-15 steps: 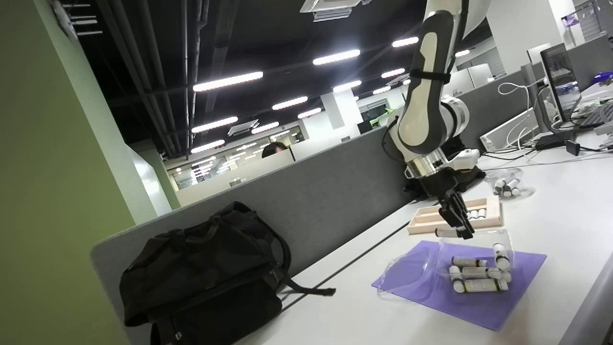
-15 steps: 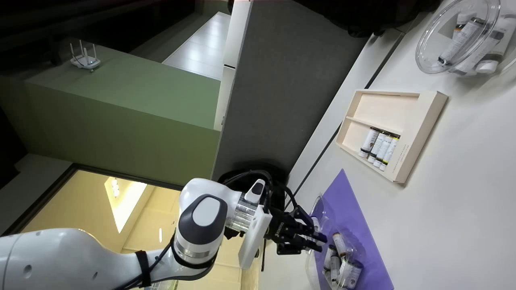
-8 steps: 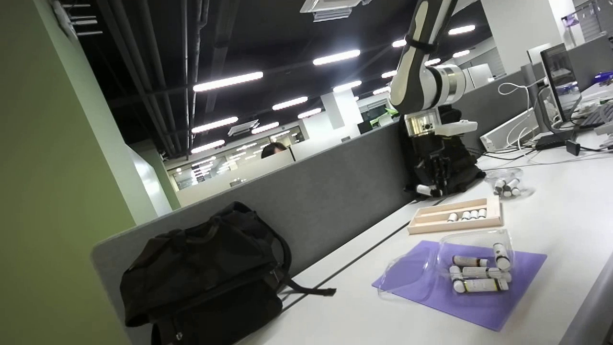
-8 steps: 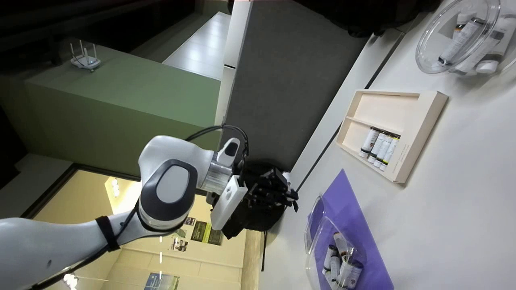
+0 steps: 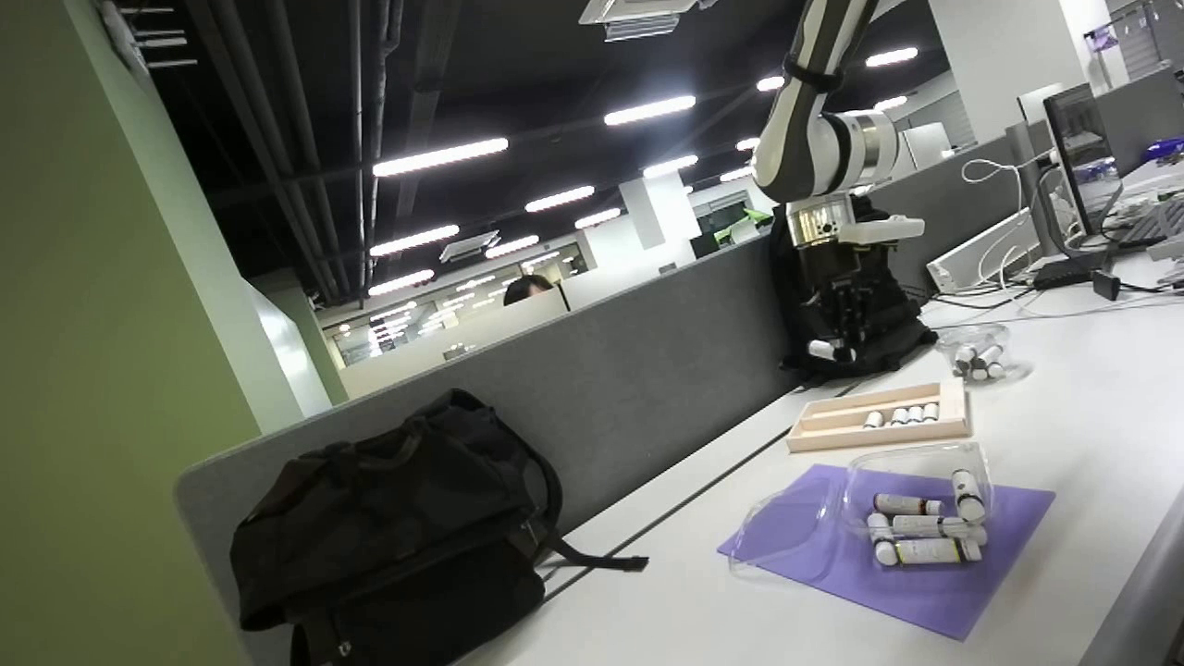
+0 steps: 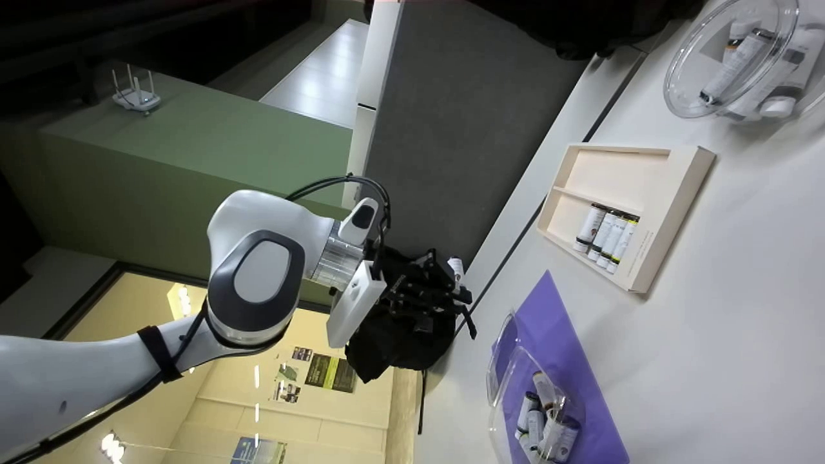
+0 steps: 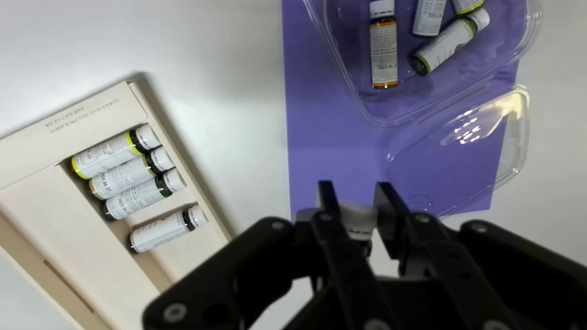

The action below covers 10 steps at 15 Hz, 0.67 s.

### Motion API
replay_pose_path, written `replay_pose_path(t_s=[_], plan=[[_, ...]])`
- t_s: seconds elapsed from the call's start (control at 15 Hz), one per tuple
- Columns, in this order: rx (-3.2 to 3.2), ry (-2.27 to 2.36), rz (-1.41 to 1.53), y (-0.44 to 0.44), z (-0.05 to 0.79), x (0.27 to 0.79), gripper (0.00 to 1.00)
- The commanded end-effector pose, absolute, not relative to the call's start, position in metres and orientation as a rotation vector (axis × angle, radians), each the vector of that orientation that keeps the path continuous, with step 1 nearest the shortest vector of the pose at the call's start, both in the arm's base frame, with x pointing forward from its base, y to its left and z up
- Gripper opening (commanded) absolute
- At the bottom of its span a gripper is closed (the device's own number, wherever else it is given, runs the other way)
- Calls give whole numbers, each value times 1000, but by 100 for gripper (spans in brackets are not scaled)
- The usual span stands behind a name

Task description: Remove one bottle from the clear container on the left and place it on the tray

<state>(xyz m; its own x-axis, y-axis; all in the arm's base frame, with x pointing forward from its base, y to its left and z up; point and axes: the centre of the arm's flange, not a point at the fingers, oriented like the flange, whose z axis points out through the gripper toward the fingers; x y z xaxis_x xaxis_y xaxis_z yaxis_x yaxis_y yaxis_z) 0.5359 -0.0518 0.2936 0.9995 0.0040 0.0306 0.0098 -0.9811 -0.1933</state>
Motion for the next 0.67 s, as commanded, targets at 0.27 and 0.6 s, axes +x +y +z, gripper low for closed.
replay_pose_path(t_s=[0.27, 0.6], plan=[[-2762, 161, -168, -78, 318, 574, 11], [-2607, 385, -364, -127, 358, 615, 11]])
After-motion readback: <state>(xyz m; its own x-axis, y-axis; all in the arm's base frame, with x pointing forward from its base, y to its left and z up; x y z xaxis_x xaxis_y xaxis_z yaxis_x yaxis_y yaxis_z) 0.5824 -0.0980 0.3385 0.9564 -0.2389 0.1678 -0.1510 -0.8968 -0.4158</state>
